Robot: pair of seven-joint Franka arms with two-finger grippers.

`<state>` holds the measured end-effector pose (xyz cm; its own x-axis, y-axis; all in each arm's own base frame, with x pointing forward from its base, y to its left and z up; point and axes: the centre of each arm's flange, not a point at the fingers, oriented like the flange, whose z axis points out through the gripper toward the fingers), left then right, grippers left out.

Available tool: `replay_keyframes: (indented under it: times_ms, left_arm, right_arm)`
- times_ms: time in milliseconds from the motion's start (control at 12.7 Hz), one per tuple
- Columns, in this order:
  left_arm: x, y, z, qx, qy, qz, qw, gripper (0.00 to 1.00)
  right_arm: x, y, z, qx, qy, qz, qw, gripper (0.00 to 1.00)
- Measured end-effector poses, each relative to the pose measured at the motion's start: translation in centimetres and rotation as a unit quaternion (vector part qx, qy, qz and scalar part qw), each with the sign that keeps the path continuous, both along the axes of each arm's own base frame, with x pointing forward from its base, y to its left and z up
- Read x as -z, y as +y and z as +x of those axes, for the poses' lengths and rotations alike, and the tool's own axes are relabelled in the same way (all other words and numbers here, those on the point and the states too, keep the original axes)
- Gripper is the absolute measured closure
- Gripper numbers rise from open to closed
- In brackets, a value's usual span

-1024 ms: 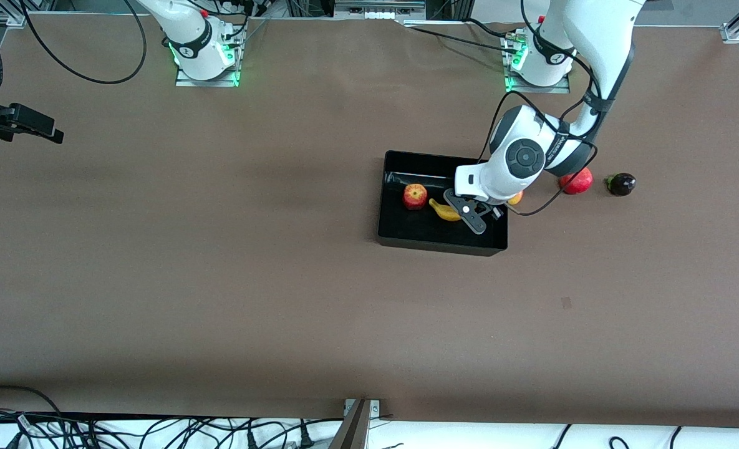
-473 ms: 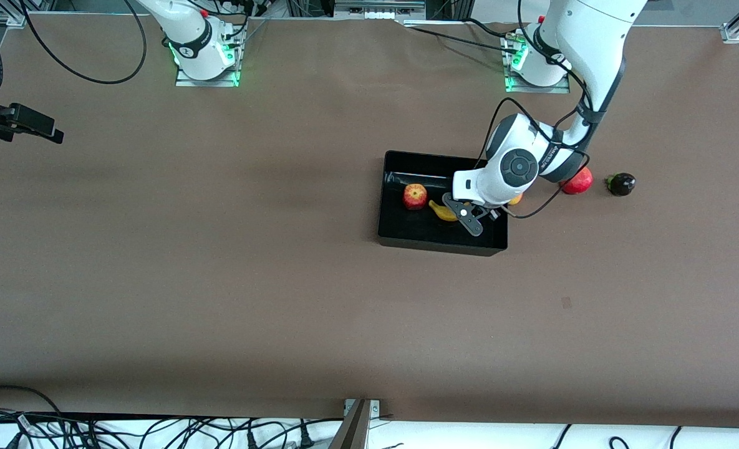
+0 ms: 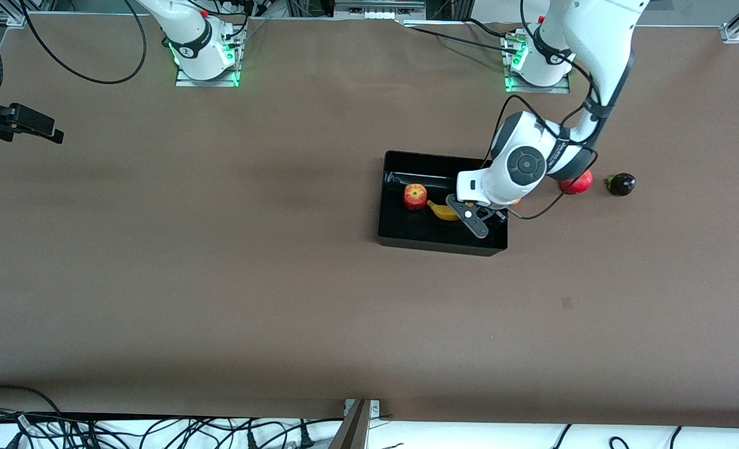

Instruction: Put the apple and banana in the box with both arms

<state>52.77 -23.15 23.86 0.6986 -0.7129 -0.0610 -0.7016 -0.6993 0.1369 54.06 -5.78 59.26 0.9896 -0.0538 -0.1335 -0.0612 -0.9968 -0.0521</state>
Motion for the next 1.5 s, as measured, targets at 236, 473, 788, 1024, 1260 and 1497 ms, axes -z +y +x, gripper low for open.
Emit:
replay_keyframes:
  times_ms: [236,473,788,1024,1260,1497]
  left_arm:
    - [-10.7,4.1,2.0,-0.033,-0.029,-0.001,0.999,0.00]
    - [-19.5,8.4,1.2,-0.065,-0.046,0.004,0.997,0.00]
    - [-26.4,16.4,0.7,-0.152,-0.039,0.023,0.987,0.00]
    - [-30.4,18.8,0.5,-0.245,-0.022,0.056,0.968,0.00]
    - [-33.0,19.8,0.5,-0.316,-0.022,0.064,0.946,0.00]
    - [-33.9,20.9,0.7,-0.332,-0.027,0.062,0.941,0.00]
  right_arm:
    - [0.0,0.0,0.0,0.000,0.000,0.000,1.000,0.00]
    - [0.0,0.0,0.0,0.000,0.000,0.000,1.000,0.00]
    - [0.0,0.0,0.0,0.000,0.000,0.000,1.000,0.00]
    - [0.0,0.0,0.0,0.000,0.000,0.000,1.000,0.00]
    - [0.0,0.0,0.0,0.000,0.000,0.000,1.000,0.00]
    - [0.0,0.0,0.0,0.000,0.000,0.000,1.000,0.00]
